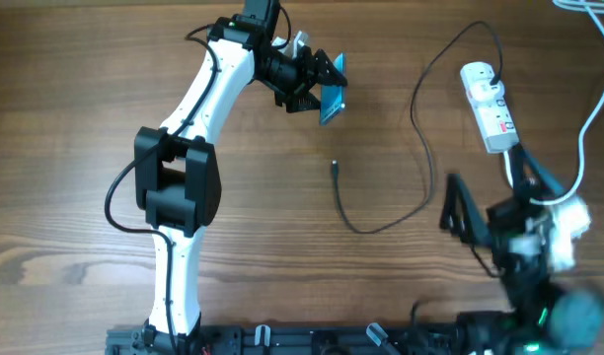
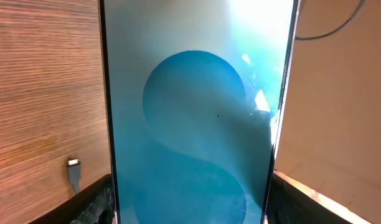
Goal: Plug charger to phone and switch on socket
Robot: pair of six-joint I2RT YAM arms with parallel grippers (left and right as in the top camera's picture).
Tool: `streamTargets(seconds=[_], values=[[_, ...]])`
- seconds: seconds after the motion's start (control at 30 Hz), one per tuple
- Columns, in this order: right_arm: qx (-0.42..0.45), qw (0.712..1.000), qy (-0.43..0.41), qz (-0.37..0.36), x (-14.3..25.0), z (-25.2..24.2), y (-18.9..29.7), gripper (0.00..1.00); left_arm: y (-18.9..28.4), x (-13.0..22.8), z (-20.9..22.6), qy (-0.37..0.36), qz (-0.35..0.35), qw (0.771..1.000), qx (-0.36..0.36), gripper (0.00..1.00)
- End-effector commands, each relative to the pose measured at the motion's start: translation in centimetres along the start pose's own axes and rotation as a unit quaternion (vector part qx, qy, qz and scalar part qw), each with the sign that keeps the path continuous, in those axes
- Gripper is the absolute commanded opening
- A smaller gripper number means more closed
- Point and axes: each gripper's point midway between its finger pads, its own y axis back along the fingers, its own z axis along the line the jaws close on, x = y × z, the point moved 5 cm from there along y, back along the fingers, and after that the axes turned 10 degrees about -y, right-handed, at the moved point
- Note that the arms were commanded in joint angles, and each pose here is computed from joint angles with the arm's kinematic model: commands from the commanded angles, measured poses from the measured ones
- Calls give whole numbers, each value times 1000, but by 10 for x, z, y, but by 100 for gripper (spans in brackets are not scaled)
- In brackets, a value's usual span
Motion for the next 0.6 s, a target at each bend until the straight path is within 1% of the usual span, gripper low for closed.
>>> streamTargets(seconds=[0.0, 0.03, 0.07, 0.1, 0.13, 0.17, 0.2, 0.23, 0.27, 0.33, 0.37, 0.4, 0.43, 0.47, 0.5, 0.57], values=[[3, 987, -19, 157, -13, 1, -62, 100, 16, 3, -23, 24, -7, 999, 32, 70], [-29, 974, -44, 219, -7, 4, -80, 100, 17, 1, -26, 33, -8, 999, 41, 70], [-84, 955, -87, 270, 0, 13, -95, 100, 18, -1, -30, 34, -8, 998, 56, 70], [-173, 915, -160, 327, 10, 28, -107, 100, 20, -2, -33, 44, -7, 997, 69, 70], [-215, 900, -186, 331, 16, 27, -124, 100, 22, -3, -34, 58, -6, 995, 76, 70], [-202, 885, -238, 345, 27, 20, -136, 100, 23, -3, -34, 73, -4, 994, 79, 70], [-194, 873, -267, 360, 42, 15, -146, 99, 24, -4, -33, 84, -3, 993, 80, 70], [-174, 866, -281, 374, 59, 10, -154, 99, 24, -4, -33, 94, -2, 992, 80, 70], [-64, 865, -296, 400, 96, -8, -167, 100, 24, -4, -33, 113, -1, 990, 80, 70], [77, 866, -242, 430, 128, -26, -170, 99, 24, -4, -33, 130, 1, 988, 80, 70], [145, 858, -201, 450, 138, -31, -171, 99, 24, -3, -34, 134, 3, 988, 82, 70], [193, 848, -169, 463, 144, -30, -171, 99, 24, -3, -34, 134, 4, 988, 83, 70], [223, 842, -143, 470, 146, -26, -174, 98, 24, -3, -34, 140, 4, 987, 83, 70], [271, 835, -137, 459, 150, -22, -177, 84, 23, -3, -35, 149, 5, 985, 83, 70], [302, 835, -129, 441, 159, -17, -180, 83, 22, -2, -36, 151, 6, 985, 83, 70], [311, 836, -118, 437, 170, -13, -183, 84, 20, -1, -37, 151, 9, 985, 82, 70]])
